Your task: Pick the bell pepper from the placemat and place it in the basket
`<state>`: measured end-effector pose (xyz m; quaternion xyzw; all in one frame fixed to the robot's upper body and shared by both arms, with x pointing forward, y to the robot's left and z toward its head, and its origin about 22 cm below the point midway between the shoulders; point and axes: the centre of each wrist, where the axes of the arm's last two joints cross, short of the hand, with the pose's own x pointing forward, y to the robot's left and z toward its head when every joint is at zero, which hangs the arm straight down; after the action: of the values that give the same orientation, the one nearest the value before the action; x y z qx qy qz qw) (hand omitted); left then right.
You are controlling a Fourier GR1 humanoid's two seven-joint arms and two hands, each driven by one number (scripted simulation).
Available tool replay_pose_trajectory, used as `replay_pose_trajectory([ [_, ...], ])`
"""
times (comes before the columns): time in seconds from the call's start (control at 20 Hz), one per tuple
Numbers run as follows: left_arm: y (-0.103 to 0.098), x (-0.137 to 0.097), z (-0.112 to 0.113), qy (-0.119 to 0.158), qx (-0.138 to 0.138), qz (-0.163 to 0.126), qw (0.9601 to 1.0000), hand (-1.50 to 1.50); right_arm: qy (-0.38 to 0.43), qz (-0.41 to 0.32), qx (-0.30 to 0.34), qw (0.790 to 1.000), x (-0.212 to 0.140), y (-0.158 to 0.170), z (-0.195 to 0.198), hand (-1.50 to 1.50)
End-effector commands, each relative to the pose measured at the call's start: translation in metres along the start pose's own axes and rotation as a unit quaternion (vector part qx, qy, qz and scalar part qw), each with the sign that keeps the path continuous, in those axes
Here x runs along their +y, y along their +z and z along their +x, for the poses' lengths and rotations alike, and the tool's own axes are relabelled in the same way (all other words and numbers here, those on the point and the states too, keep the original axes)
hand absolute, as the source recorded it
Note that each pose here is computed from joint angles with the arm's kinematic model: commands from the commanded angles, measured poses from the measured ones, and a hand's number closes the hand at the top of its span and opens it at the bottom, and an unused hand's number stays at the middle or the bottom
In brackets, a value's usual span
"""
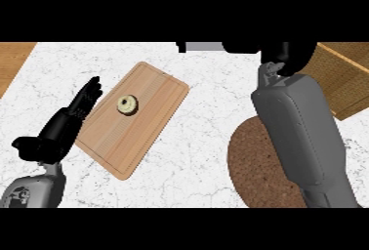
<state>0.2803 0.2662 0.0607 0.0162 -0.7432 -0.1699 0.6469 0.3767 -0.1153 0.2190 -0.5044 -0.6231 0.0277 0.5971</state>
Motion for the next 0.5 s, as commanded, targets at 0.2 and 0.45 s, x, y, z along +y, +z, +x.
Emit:
replay_pose_trajectory([
  [0.2,0.010,-0.010,-0.004,0.007,-0.001,-0.004,1.0000,0.00,0.021,-0.068,0.042,0.997,-0.011,-0.070,-0.021,1.50],
  [0.45,0.001,-0.019,-0.005,-0.002,-0.011,-0.007,0.9999,0.00,-0.004,-0.131,0.064,0.989,-0.030,-0.115,-0.039,1.50],
])
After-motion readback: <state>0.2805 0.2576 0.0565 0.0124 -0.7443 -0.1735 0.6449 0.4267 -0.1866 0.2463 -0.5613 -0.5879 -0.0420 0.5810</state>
